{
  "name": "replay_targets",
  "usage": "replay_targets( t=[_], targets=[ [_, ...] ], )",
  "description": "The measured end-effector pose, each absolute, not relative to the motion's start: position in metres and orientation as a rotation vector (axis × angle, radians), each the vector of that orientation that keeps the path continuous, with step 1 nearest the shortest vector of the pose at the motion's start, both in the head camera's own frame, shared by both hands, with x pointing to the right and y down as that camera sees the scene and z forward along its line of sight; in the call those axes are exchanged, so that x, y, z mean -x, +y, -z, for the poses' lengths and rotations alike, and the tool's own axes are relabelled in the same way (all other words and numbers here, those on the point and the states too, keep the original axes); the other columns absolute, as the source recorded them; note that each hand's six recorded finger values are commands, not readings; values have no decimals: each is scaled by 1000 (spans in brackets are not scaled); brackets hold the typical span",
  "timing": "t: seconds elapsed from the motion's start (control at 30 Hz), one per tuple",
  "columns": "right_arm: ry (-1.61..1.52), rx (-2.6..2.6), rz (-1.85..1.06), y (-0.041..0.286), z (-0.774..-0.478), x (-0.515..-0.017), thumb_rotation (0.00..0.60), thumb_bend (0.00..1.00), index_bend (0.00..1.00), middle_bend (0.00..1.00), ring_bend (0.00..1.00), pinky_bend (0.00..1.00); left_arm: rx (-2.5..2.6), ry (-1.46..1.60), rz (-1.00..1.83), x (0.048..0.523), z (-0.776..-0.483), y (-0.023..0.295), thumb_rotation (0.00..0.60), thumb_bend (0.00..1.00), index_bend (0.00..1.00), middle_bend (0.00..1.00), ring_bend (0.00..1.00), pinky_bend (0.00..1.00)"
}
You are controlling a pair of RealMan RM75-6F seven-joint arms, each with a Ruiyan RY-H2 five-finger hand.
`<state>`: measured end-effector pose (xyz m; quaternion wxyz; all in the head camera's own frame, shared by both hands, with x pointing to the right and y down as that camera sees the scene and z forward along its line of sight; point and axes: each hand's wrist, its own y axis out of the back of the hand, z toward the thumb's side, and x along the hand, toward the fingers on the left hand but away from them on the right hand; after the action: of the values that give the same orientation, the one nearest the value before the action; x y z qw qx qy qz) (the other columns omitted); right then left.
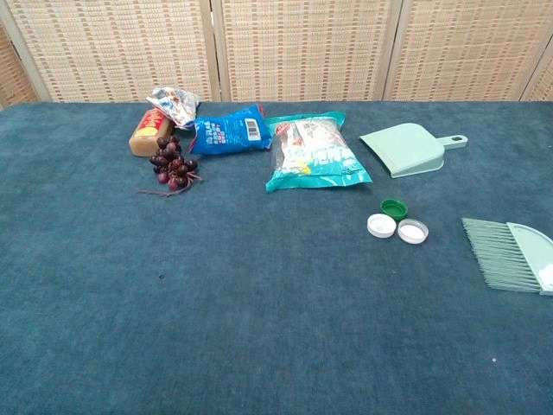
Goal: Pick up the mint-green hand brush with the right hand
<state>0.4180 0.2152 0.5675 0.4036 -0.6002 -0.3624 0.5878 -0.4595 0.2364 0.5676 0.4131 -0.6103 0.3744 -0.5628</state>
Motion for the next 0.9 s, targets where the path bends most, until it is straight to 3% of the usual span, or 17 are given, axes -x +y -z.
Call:
replay_targets(
  t=[0.3,0.63,0.9],
  targets=[
    [-855,1448,-1523,213,-578,-416,600,243,0,0,0,0,1542,948,1416,464,-579,226,600,398,0,0,0,78],
    [-611,1395,-1534,201,-620,-408,599,243,9,13,0,0,1501,934,1404,460,-571,237,600,400,0,0,0,83],
    [-474,1347,-1589,205,-655,-417,600,243,167,177,0,0,1503,924,1435,461,-574,236,600,399,0,0,0,88]
  ],
)
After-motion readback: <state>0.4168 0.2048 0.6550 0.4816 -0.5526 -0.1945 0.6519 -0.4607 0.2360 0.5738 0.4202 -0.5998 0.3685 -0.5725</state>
